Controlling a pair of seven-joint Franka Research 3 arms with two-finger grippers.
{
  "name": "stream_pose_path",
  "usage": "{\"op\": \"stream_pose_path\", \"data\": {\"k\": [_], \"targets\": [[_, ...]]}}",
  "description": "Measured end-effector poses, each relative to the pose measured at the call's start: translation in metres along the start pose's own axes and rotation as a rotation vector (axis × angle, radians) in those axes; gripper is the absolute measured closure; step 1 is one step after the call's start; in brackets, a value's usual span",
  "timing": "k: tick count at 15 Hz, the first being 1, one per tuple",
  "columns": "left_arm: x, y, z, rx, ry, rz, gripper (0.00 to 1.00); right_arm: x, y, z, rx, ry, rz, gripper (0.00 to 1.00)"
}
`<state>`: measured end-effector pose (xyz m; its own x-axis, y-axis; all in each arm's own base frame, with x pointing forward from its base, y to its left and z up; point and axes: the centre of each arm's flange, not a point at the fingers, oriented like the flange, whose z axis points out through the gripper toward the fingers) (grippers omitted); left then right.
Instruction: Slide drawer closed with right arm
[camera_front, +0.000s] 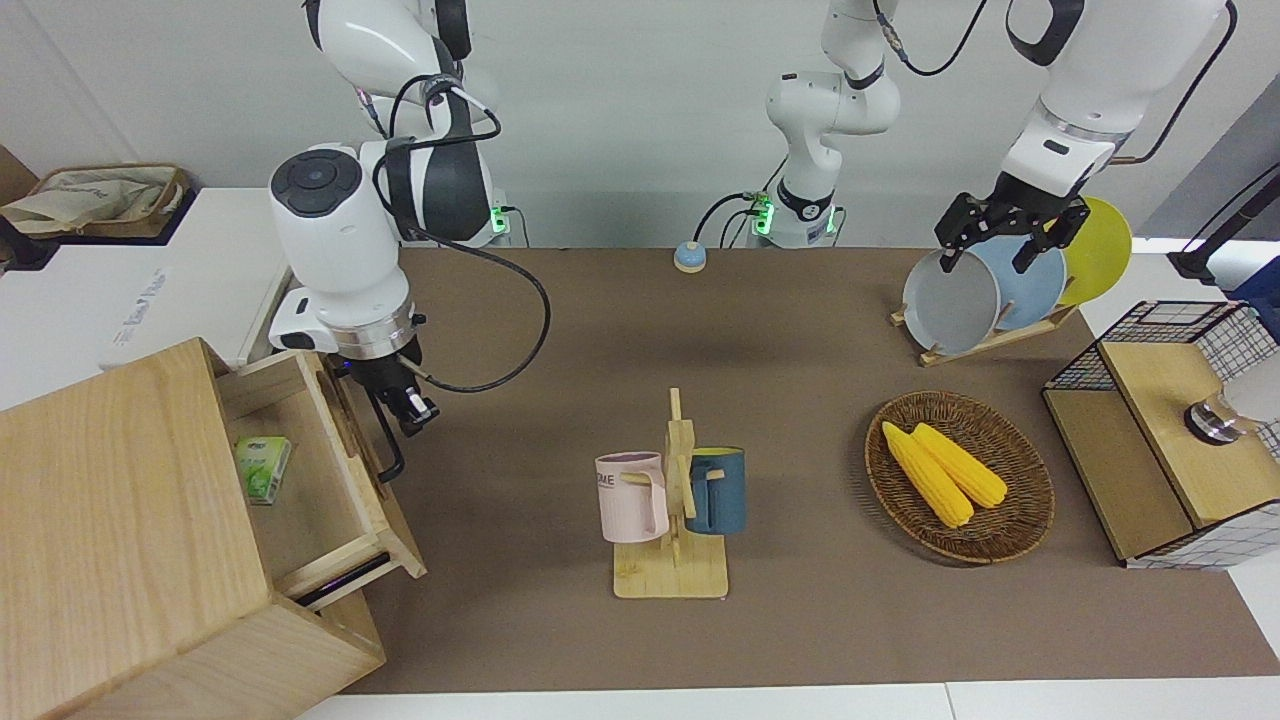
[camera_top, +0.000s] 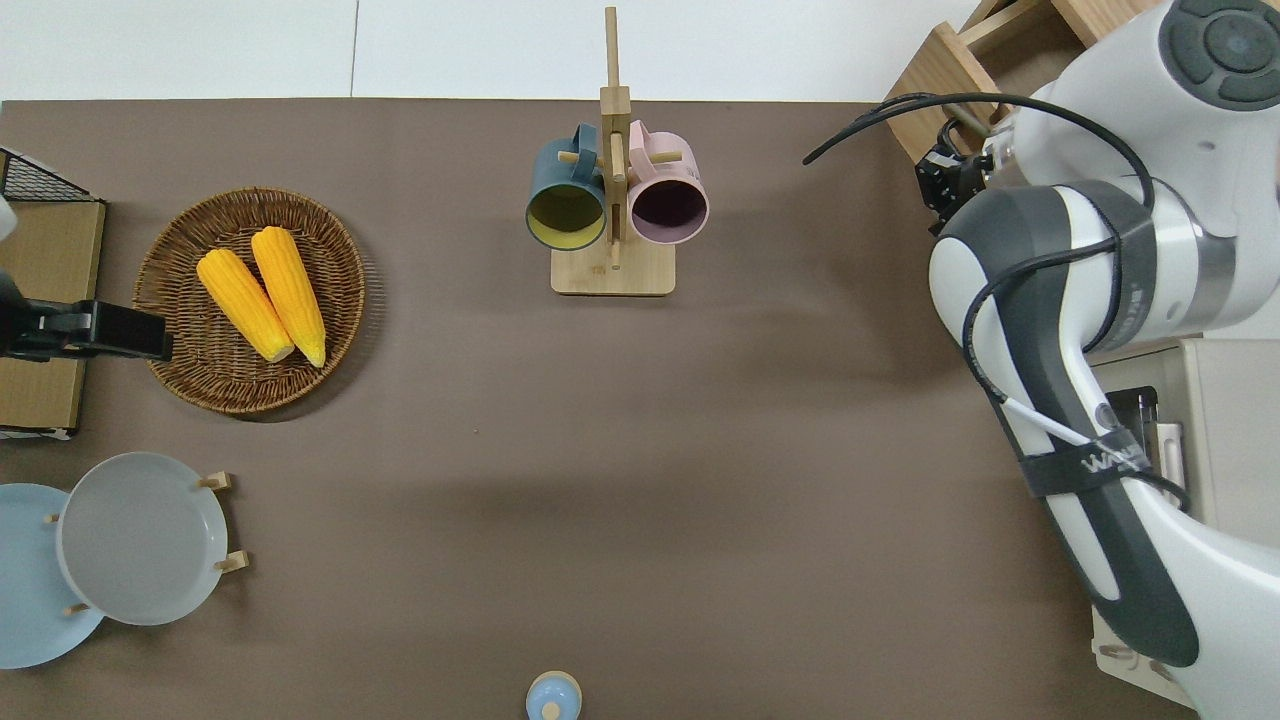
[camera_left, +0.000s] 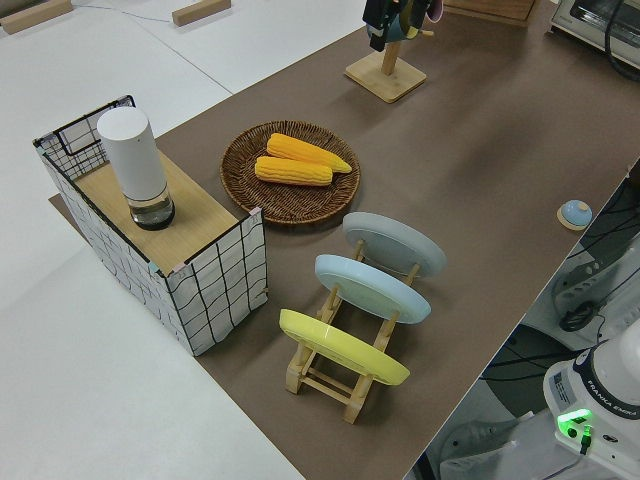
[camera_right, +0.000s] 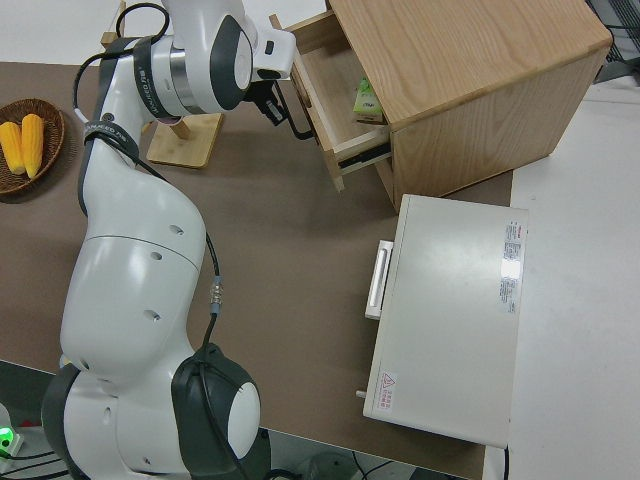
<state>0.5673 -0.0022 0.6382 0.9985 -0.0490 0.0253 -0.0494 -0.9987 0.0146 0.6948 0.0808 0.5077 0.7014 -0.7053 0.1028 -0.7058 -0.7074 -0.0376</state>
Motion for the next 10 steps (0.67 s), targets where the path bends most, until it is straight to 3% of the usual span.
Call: {"op": "stream_pose_path", "data": {"k": [5,8,10], "targets": [[0.0,0.0,0.0,0.0,0.0,0.0,0.0,0.026,0.019,-0.003,0.013,0.018,-0.016,0.99],[0.0,0.0,0.0,0.0,0.0,0.0,0.0,0.036,0.028,-0.003,0.048,-0.01,-0.038,0.99],[0.0,0.0,0.0,0.0,0.0,0.0,0.0,0.051,0.042,-0.003,0.066,-0.024,-0.046,0.99]]}}
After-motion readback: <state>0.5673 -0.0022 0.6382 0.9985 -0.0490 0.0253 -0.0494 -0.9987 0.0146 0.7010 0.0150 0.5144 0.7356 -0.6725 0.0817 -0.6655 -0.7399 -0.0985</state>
